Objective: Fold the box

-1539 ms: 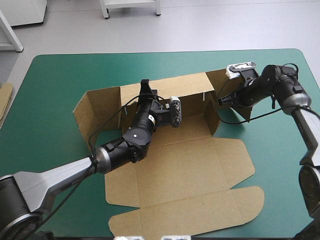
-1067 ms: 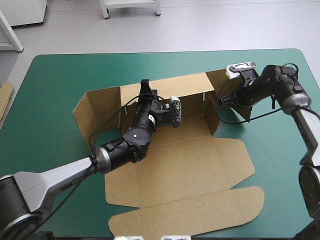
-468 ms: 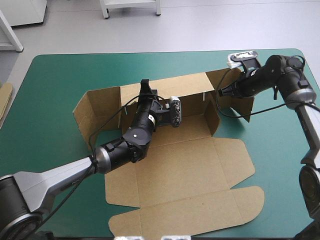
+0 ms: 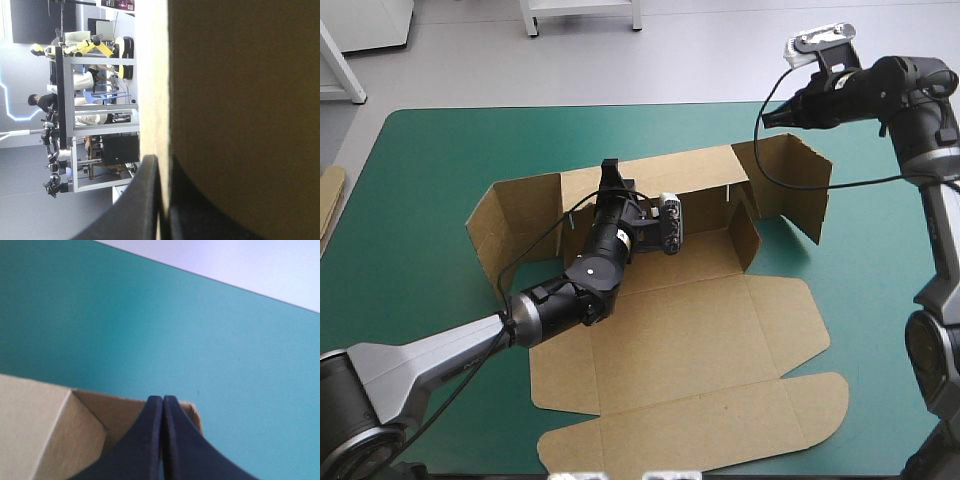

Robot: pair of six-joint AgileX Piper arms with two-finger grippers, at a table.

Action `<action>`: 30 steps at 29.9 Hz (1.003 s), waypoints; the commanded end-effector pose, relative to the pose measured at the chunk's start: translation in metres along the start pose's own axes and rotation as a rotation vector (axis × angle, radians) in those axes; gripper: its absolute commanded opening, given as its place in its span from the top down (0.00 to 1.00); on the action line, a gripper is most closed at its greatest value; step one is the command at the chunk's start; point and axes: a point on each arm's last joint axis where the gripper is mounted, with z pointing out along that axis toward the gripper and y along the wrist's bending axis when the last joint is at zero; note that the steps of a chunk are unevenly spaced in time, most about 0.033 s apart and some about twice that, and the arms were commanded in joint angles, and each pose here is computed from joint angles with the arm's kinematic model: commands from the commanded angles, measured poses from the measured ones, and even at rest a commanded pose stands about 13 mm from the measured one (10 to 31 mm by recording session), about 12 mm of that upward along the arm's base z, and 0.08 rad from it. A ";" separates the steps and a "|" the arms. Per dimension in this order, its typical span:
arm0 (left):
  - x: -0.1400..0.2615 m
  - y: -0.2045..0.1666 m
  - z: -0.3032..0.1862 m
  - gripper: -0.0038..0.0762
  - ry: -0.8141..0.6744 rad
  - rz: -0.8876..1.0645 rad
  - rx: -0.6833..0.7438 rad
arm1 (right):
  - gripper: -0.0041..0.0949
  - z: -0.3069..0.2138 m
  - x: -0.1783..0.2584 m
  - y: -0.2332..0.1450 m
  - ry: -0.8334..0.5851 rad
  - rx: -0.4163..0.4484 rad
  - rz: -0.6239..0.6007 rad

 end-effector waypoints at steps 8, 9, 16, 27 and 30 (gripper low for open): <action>0.003 0.017 -0.011 0.96 0.008 -0.056 -0.048 | 0.98 0.022 -0.042 -0.009 -0.187 0.006 0.028; 0.003 0.017 -0.011 0.96 0.008 -0.056 -0.048 | 0.98 0.029 -0.042 -0.010 -0.184 0.002 0.035; 0.003 0.017 -0.011 0.96 0.013 -0.061 -0.046 | 0.98 0.076 -0.036 -0.017 -0.147 -0.010 0.060; 0.003 0.017 -0.011 0.96 0.013 -0.062 -0.046 | 0.98 0.099 -0.018 -0.018 0.003 -0.032 0.061; 0.003 0.017 -0.011 0.96 0.013 -0.062 -0.046 | 0.98 0.099 -0.013 -0.018 0.049 -0.028 0.053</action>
